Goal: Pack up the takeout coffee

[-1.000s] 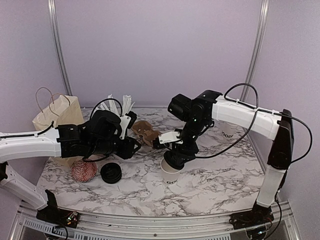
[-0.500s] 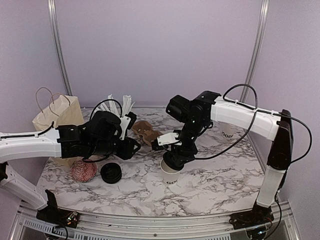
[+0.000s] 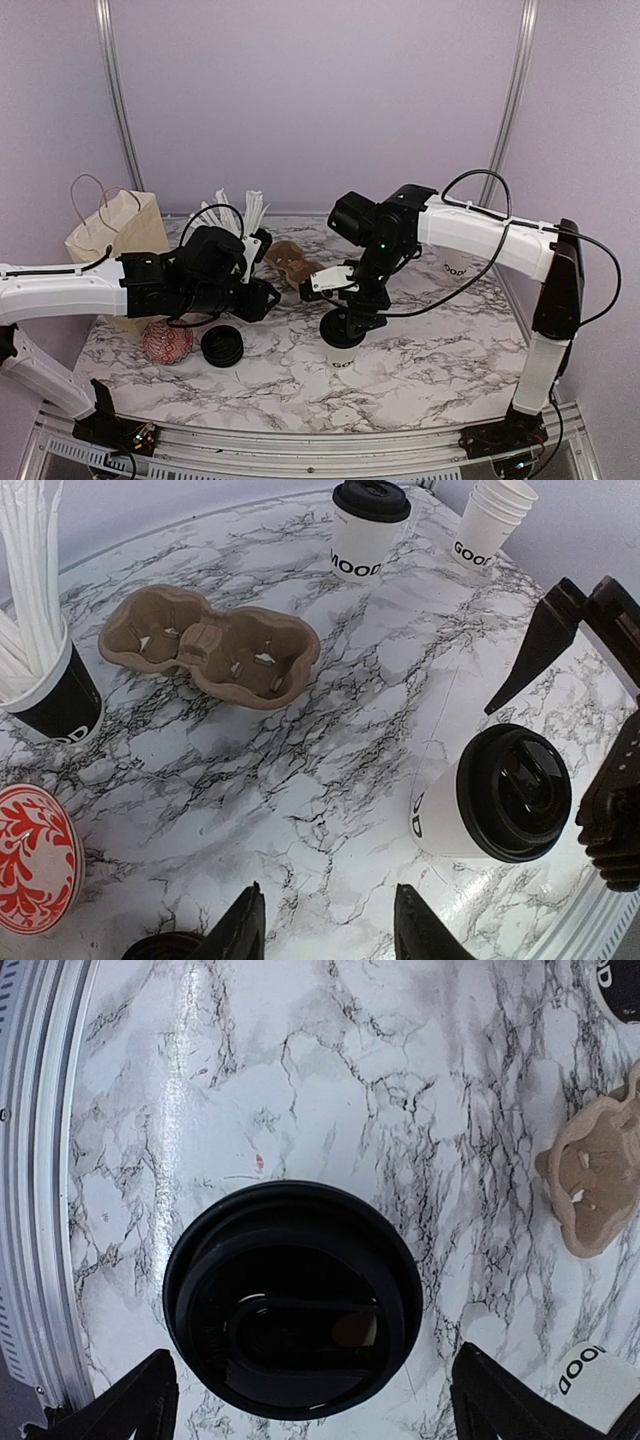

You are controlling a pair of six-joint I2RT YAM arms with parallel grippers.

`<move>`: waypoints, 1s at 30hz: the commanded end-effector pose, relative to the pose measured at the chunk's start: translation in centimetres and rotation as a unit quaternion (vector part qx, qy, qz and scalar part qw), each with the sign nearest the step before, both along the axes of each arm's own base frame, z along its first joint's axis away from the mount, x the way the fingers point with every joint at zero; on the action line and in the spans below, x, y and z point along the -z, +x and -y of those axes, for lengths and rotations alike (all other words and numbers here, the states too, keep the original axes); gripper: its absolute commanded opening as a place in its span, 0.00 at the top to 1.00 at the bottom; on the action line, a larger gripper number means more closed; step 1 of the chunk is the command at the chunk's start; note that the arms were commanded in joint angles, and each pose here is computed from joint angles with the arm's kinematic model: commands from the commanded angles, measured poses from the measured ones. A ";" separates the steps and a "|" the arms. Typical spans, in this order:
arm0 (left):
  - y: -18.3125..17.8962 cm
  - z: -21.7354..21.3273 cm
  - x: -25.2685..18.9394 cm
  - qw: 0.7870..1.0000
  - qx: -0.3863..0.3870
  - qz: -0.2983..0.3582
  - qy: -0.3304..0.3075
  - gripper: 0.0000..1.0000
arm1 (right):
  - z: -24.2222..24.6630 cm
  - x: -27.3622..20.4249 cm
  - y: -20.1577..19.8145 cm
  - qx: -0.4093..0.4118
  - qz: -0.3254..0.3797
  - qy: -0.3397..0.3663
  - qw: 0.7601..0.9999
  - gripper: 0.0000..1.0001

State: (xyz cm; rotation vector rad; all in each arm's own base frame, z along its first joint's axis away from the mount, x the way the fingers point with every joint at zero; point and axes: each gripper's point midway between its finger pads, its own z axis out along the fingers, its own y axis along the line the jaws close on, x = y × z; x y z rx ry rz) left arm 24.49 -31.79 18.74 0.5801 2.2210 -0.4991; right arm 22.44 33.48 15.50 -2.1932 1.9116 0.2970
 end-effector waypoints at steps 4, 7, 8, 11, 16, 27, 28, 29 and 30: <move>-0.2 1.7 1.8 0.995 -0.026 -0.083 -0.053 0.56 | 0.3 -4.7 1.2 0.037 0.053 0.061 0.996 0.08; -1.1 3.5 2.3 0.987 -0.010 -0.127 -0.097 0.57 | 1.2 -5.3 2.2 0.081 0.035 0.095 0.992 0.09; -1.5 4.1 2.4 0.984 -0.002 -0.140 -0.112 0.57 | 1.8 -5.4 2.7 0.102 0.021 0.106 0.989 0.11; -2.3 5.3 2.8 0.974 0.011 -0.171 -0.151 0.56 | 3.3 -5.4 4.2 0.163 -0.018 0.144 0.976 0.19; -2.7 6.9 2.0 0.961 0.035 -0.184 -0.203 0.54 | 5.1 -3.8 5.2 0.242 -0.106 0.204 0.943 0.39; -2.3 9.2 2.4 0.954 0.058 -0.197 -0.219 0.48 | 4.1 -1.0 3.1 0.251 -0.241 0.225 0.910 0.39; -2.3 9.4 2.6 0.954 0.059 -0.198 -0.218 0.48 | 4.1 -0.8 3.2 0.253 -0.244 0.223 0.909 0.39; -2.1 9.5 2.7 0.955 0.059 -0.197 -0.216 0.48 | 4.0 -0.7 3.3 0.254 -0.246 0.222 0.909 0.39; -2.0 9.7 2.8 0.955 0.060 -0.196 -0.214 0.48 | 3.9 -0.5 3.5 0.256 -0.248 0.220 0.908 0.39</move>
